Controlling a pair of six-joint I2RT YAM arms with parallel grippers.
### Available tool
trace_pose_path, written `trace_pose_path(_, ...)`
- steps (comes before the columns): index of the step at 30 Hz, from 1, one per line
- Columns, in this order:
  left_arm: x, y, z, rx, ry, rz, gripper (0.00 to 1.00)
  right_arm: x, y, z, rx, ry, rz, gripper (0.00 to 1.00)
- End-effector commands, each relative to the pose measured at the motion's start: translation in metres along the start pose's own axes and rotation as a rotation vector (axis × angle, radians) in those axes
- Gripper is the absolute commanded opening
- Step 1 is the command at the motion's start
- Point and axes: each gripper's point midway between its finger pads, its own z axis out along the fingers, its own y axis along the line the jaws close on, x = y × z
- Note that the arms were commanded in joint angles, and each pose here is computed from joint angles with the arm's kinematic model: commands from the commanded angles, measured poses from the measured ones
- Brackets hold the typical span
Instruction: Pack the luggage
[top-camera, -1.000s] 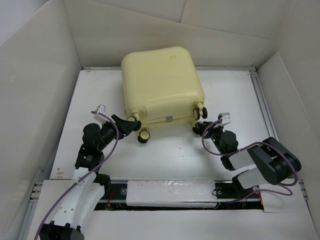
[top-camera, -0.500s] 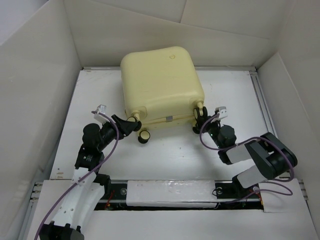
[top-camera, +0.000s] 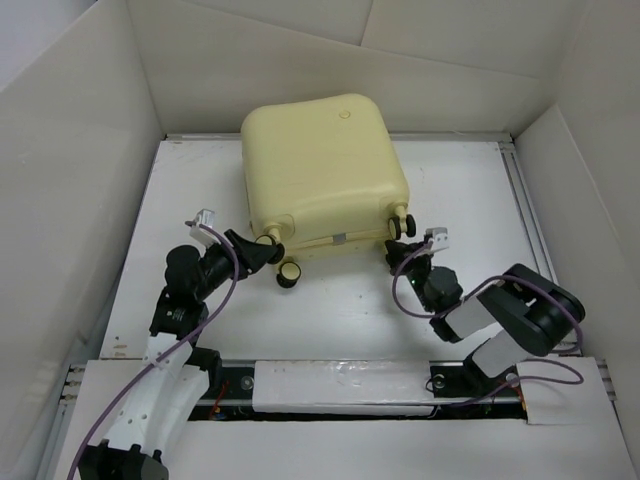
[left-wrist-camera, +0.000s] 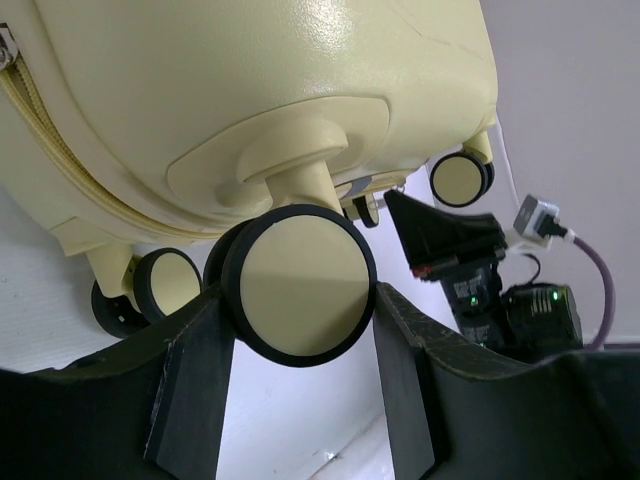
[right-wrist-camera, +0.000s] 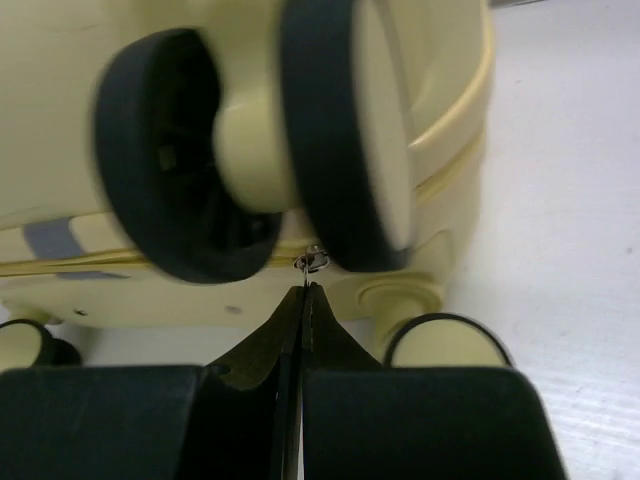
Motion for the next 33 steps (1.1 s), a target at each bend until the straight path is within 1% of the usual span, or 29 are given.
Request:
trace_pose_path(1, -0.028, -0.068, -0.009, 0.246, -0.058, 0.078, 0.00, -0.025, 0.062, -0.028, -0.147, -0.133, 0.099, 0.00)
trace_pose_path(2, -0.027, -0.066, -0.007, 0.240, -0.050, 0.061, 0.00, -0.026, 0.053, -0.025, -0.089, -0.136, 0.097, 0.00)
trace_pose_path(3, -0.028, -0.068, -0.008, 0.247, -0.057, 0.067, 0.00, -0.017, 0.072, -0.031, -0.110, -0.106, 0.090, 0.00)
trace_pose_path(4, -0.028, -0.066, -0.006, 0.242, -0.052, 0.062, 0.00, -0.022, 0.068, -0.028, -0.026, -0.129, 0.094, 0.00)
trace_pose_path(5, -0.028, -0.069, -0.007, 0.255, -0.048, 0.058, 0.00, -0.014, 0.069, -0.031, 0.014, -0.094, 0.072, 0.00)
trace_pose_path(6, -0.025, -0.069, -0.007, 0.265, -0.042, 0.062, 0.00, -0.009, 0.082, -0.036, 0.013, -0.076, 0.059, 0.00)
trace_pose_path(7, -0.027, -0.071, -0.007, 0.273, -0.048, 0.057, 0.00, -0.018, 0.087, -0.031, 0.055, -0.098, 0.073, 0.00)
trace_pose_path(8, -0.027, -0.072, -0.006, 0.281, -0.043, 0.061, 0.00, -0.010, 0.089, -0.029, 0.067, -0.061, 0.020, 0.00)
trace_pose_path(9, -0.027, -0.073, -0.006, 0.282, -0.042, 0.052, 0.00, -0.011, 0.096, -0.026, 0.060, -0.054, -0.003, 0.00)
trace_pose_path(11, -0.027, -0.075, -0.006, 0.299, -0.041, 0.061, 0.00, -0.017, 0.129, -0.019, 0.003, -0.038, -0.009, 0.00)
trace_pose_path(12, -0.027, -0.075, -0.006, 0.299, -0.041, 0.061, 0.00, -0.009, 0.138, -0.016, -0.016, -0.016, -0.023, 0.00)
trace_pose_path(14, -0.028, -0.075, -0.004, 0.300, -0.043, 0.071, 0.00, -0.009, 0.174, -0.010, -0.102, -0.005, 0.005, 0.00)
trace_pose_path(15, -0.026, -0.073, -0.003, 0.298, -0.030, 0.067, 0.00, 0.008, 0.184, -0.008, -0.120, 0.027, -0.008, 0.00)
trace_pose_path(16, -0.026, -0.073, -0.003, 0.298, -0.029, 0.067, 0.00, 0.014, 0.193, -0.007, -0.133, 0.038, -0.013, 0.00)
trace_pose_path(17, -0.026, -0.073, -0.003, 0.298, -0.031, 0.076, 0.00, 0.023, 0.214, -0.010, -0.196, 0.060, 0.005, 0.00)
trace_pose_path(18, -0.024, -0.069, 0.000, 0.292, -0.026, 0.071, 0.00, 0.034, 0.231, -0.006, -0.233, 0.075, 0.013, 0.00)
trace_pose_path(20, -0.023, -0.069, 0.001, 0.296, -0.017, 0.071, 0.00, 0.049, 0.262, -0.011, -0.311, 0.107, 0.022, 0.00)
trace_pose_path(21, -0.023, -0.069, 0.001, 0.296, -0.017, 0.071, 0.00, 0.045, 0.291, -0.009, -0.386, 0.107, 0.060, 0.00)
trace_pose_path(22, -0.022, -0.067, 0.003, 0.290, -0.011, 0.066, 0.00, 0.066, 0.300, -0.010, -0.410, 0.145, 0.036, 0.00)
trace_pose_path(24, -0.020, -0.066, 0.003, 0.297, -0.004, 0.068, 0.00, 0.075, 0.329, -0.017, -0.494, 0.165, 0.044, 0.00)
trace_pose_path(25, -0.018, -0.067, 0.002, 0.302, 0.004, 0.069, 0.00, 0.074, 0.350, -0.018, -0.541, 0.153, 0.078, 0.00)
trace_pose_path(27, -0.016, -0.066, 0.002, 0.303, 0.017, 0.065, 0.00, 0.074, 0.367, -0.017, -0.594, 0.149, 0.094, 0.00)
trace_pose_path(28, -0.014, -0.065, 0.001, 0.296, 0.023, 0.059, 0.00, 0.064, 0.381, -0.014, -0.616, 0.125, 0.129, 0.00)
trace_pose_path(30, -0.013, -0.067, -0.001, 0.288, 0.045, 0.060, 0.00, 0.070, 0.388, -0.010, -0.627, 0.120, 0.134, 0.00)
trace_pose_path(32, -0.013, -0.073, -0.005, 0.302, 0.047, 0.067, 0.00, 0.054, 0.398, 0.002, -0.649, 0.075, 0.208, 0.00)
trace_pose_path(33, -0.012, -0.076, -0.008, 0.314, 0.052, 0.060, 0.00, 0.057, 0.398, 0.005, -0.655, 0.077, 0.249, 0.00)
